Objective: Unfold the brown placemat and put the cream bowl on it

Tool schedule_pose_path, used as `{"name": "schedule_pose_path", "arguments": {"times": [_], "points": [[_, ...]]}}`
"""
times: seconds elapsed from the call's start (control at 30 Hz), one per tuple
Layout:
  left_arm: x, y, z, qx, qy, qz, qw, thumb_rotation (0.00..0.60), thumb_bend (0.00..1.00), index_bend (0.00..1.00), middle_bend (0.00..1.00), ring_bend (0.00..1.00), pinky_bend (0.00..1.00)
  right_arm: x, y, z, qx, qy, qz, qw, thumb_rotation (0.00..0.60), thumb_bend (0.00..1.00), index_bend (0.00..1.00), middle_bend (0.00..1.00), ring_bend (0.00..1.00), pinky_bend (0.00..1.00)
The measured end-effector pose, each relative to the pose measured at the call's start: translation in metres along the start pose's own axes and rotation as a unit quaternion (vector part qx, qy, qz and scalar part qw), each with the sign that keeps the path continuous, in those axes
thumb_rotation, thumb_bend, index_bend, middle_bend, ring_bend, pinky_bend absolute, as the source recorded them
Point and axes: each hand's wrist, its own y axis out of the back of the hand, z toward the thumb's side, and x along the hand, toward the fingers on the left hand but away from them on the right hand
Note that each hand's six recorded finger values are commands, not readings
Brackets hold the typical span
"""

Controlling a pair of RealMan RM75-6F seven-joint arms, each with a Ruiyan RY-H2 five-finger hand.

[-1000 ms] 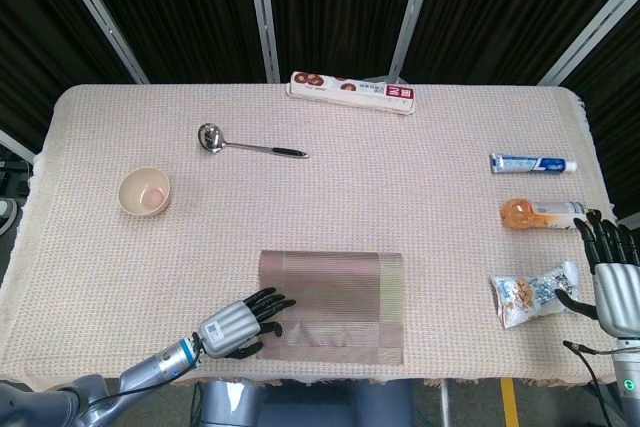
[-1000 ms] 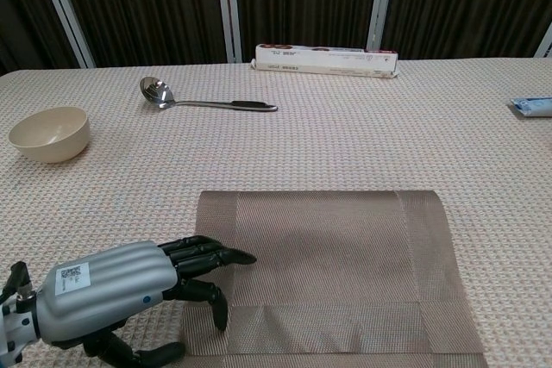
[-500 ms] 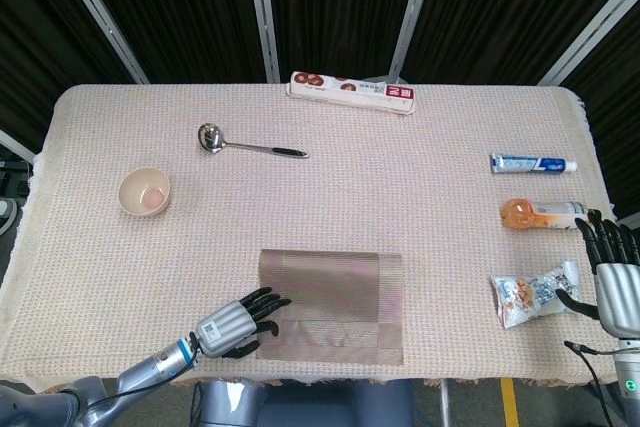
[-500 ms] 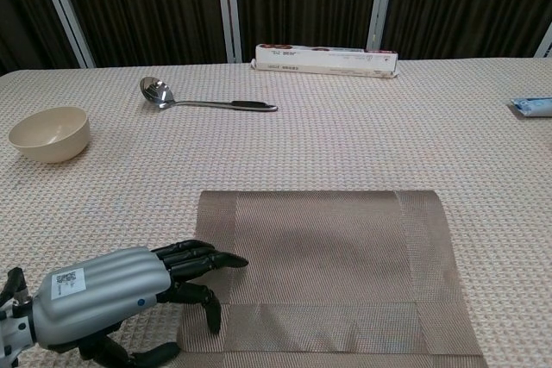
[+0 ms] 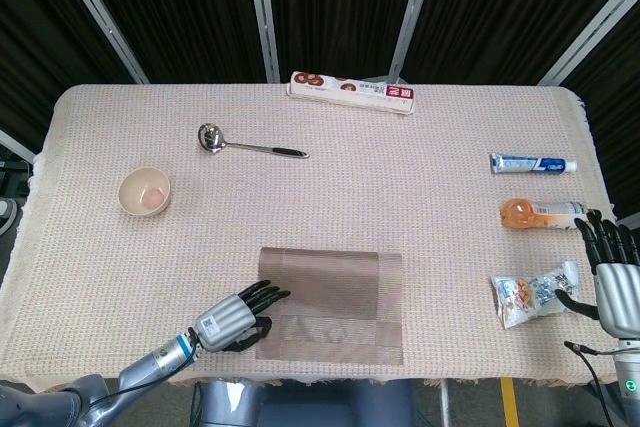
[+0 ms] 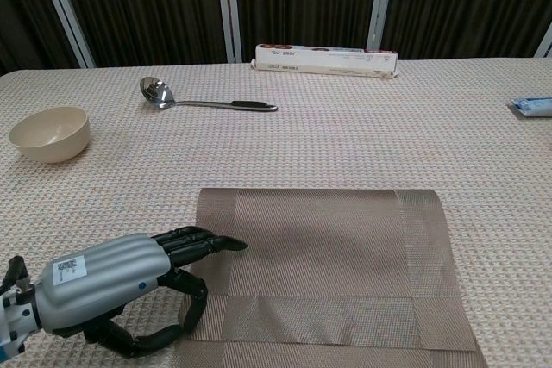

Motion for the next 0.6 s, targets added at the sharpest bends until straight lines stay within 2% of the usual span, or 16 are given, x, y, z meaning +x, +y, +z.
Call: {"name": "schedule_pose_path", "arguments": {"times": [0.6], "points": [[0.0074, 0.0045, -0.0027, -0.005, 0.006, 0.008, 0.9999, 0.600, 0.50, 0.65, 0.00, 0.00, 0.00, -0.0001, -0.0010, 0.0002, -0.001, 0.000, 0.003, 1.0000, 0.600, 0.00, 0.00, 0.00, 0.00, 0.00]]}}
